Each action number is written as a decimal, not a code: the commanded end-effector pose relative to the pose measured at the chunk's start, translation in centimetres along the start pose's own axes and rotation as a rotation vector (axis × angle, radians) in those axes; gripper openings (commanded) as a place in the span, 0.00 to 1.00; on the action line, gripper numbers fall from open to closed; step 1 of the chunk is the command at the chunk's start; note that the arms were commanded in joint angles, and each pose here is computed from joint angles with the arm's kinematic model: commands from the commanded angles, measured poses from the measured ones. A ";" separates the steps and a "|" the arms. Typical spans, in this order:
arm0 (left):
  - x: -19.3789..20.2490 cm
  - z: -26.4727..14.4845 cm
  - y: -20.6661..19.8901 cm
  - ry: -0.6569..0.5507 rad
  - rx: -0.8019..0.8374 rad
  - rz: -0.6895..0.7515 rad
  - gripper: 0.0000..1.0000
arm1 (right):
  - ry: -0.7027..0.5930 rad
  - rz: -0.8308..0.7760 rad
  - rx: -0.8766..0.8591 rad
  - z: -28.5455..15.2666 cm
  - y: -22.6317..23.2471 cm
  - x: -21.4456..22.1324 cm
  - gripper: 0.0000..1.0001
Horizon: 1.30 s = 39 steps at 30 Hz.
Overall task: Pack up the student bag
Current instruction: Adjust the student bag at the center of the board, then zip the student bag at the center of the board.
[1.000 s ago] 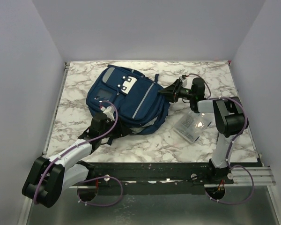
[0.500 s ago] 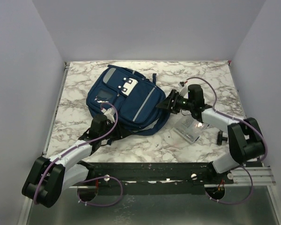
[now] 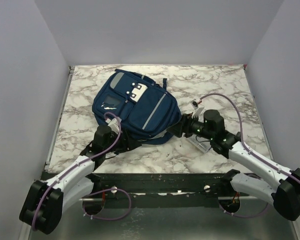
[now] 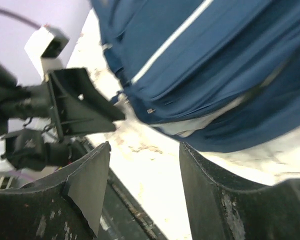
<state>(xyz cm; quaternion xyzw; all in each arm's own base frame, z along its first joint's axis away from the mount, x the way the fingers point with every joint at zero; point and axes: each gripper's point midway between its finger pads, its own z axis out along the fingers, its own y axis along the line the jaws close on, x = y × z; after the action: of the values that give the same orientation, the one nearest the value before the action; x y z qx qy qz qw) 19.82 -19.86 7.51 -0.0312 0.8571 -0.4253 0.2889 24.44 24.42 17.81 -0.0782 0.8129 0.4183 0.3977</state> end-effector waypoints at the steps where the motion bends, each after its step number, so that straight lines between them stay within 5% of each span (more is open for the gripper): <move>1: -0.3 -1.5 -0.3 -0.026 -0.044 -0.049 0.62 | 0.028 -0.071 -0.091 0.8 3.0 3.3 0.56; 5: -3.3 -4.2 0.8 -0.153 -0.207 -0.086 0.69 | 0.033 -0.069 -0.144 3.0 5.8 6.3 0.50; 9: -6.2 -7.3 1.3 -0.250 -0.317 -0.126 0.75 | 0.024 0.000 -0.115 6.2 7.4 8.4 0.55; 17: -7.8 -8.4 -0.7 -0.272 -0.232 -0.244 0.76 | -0.288 -0.002 -0.029 10.3 8.9 11.9 0.65; 27: -6.1 -8.8 -1.4 -0.259 -0.162 -0.251 0.75 | -0.423 -0.120 0.048 15.3 6.2 13.3 0.66; 39: -6.3 -9.3 -1.4 -0.288 -0.173 -0.233 0.75 | -0.462 -0.167 0.059 18.8 6.6 14.0 0.49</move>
<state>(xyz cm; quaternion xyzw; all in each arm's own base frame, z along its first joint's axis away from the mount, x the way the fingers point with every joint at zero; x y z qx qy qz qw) 20.10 -12.34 16.09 -0.2146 0.8294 -0.3740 0.3552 21.81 45.35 5.20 -0.0514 0.7170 0.3825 0.5805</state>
